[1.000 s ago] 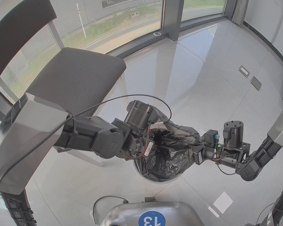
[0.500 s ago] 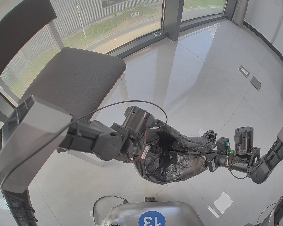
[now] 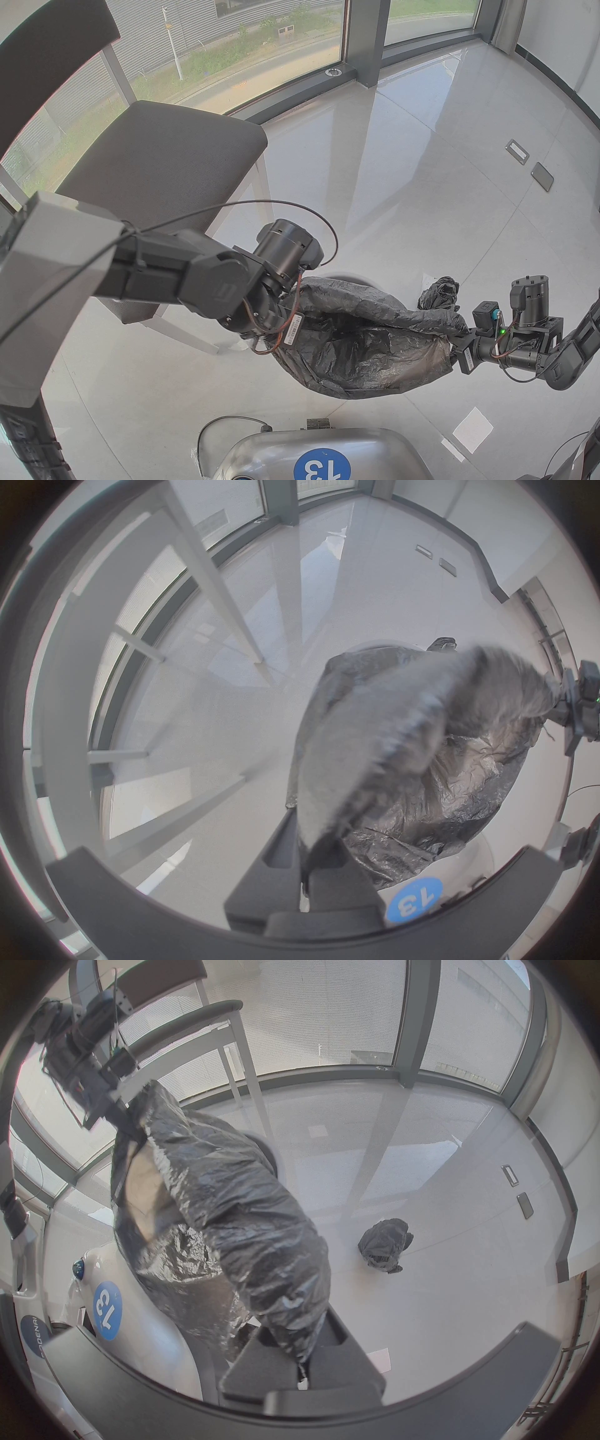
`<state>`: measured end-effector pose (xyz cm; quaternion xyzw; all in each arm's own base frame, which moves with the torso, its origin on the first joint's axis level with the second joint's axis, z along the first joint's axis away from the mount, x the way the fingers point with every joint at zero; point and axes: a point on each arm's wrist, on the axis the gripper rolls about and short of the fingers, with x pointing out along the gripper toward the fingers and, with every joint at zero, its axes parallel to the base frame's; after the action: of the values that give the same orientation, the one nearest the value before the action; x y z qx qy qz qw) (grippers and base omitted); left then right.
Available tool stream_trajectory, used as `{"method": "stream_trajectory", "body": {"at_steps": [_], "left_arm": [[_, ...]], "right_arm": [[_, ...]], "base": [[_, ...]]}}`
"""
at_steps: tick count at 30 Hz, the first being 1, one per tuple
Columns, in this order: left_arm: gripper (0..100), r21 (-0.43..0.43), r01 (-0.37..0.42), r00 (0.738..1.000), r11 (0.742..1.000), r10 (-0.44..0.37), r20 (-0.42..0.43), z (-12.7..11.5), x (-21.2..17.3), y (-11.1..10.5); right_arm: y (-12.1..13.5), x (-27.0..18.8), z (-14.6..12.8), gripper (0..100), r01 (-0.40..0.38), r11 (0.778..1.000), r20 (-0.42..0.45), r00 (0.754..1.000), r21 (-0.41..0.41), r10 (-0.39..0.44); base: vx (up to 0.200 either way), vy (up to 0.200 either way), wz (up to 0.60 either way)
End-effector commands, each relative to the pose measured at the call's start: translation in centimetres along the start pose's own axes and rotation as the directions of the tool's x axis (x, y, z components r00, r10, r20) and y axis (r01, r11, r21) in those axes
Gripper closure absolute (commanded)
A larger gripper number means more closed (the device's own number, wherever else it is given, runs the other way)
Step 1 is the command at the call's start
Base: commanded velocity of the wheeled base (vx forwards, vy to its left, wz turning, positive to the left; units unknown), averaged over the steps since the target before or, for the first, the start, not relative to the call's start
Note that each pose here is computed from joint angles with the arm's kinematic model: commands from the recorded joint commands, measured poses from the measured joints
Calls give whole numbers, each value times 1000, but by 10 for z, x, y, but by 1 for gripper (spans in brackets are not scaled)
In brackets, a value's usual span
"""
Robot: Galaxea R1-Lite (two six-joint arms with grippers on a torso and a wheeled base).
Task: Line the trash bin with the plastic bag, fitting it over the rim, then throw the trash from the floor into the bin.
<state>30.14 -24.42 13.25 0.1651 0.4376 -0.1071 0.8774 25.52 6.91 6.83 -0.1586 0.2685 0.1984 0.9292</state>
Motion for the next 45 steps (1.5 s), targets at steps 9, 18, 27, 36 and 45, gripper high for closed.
{"method": "stream_trajectory", "body": {"at_steps": [9, 18, 27, 36, 45], "left_arm": [[100, -41, 54, 998, 998, -55, -15, -7, -36, -4], [100, -39, 61, 998, 997, -63, -30, -7, 15, -25], [100, -141, -3, 1000, 990, -1, -30, 12, 44, 14], [100, -211, -38, 999, 977, 32, -33, 17, 54, 36], [100, -282, 15, 1000, 959, -8, 25, 30, 46, 11]], "right_arm": [[10, -9, -10, 100, -39, 999, -63, 997, -36, 36], [10, 19, -14, 100, -57, 998, -108, 993, -32, 53], [-16, 62, 16, 100, 11, 1000, -23, 1000, -13, -11], [-21, 87, 24, 100, 10, 1000, -29, 1000, 8, -10], [-19, 96, 44, 100, 6, 1000, 35, 999, 15, -7]], "base": [[0, 0, 0], [0, 0, 0], [0, 0, 0], [0, 0, 0], [0, 0, 0]]}}
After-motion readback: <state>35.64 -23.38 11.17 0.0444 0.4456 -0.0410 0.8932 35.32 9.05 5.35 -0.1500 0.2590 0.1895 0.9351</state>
